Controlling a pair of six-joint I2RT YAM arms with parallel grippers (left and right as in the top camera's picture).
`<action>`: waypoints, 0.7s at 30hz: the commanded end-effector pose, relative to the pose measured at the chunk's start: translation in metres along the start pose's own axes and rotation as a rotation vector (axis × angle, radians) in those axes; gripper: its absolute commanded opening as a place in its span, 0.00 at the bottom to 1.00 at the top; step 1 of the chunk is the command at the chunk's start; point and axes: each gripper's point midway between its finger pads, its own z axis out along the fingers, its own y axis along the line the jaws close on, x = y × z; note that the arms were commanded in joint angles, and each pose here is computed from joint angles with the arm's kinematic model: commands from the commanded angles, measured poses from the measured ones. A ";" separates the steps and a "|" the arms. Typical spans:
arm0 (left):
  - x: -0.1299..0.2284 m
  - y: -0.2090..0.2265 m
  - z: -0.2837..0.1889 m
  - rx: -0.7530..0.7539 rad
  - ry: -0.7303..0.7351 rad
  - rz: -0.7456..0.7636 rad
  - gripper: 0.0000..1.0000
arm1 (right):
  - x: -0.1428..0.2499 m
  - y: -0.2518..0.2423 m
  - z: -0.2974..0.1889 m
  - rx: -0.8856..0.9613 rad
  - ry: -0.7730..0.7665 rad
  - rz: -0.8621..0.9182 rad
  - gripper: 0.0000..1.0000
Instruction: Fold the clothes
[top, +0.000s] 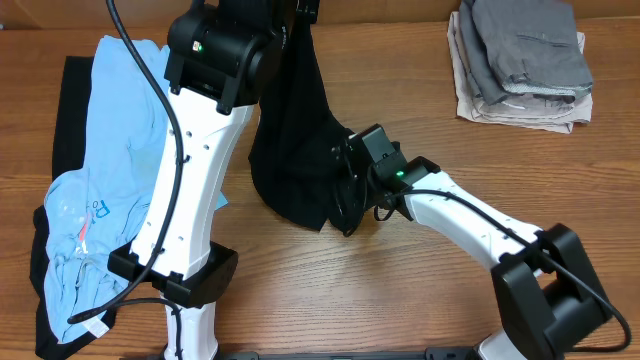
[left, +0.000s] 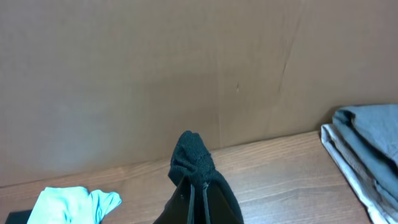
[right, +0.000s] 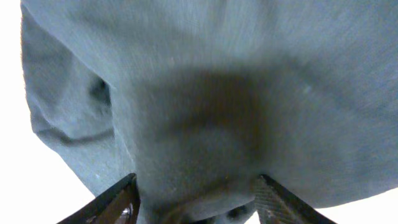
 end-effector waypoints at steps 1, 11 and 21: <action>-0.018 0.010 -0.026 0.000 -0.053 -0.037 0.04 | 0.002 0.011 0.007 -0.033 0.032 -0.047 0.47; -0.030 0.040 -0.058 -0.035 -0.088 -0.061 0.04 | -0.027 -0.008 -0.079 -0.013 -0.057 0.137 0.04; -0.060 0.087 -0.158 -0.115 -0.239 -0.106 0.04 | -0.046 -0.038 -0.260 0.055 -0.294 0.262 0.04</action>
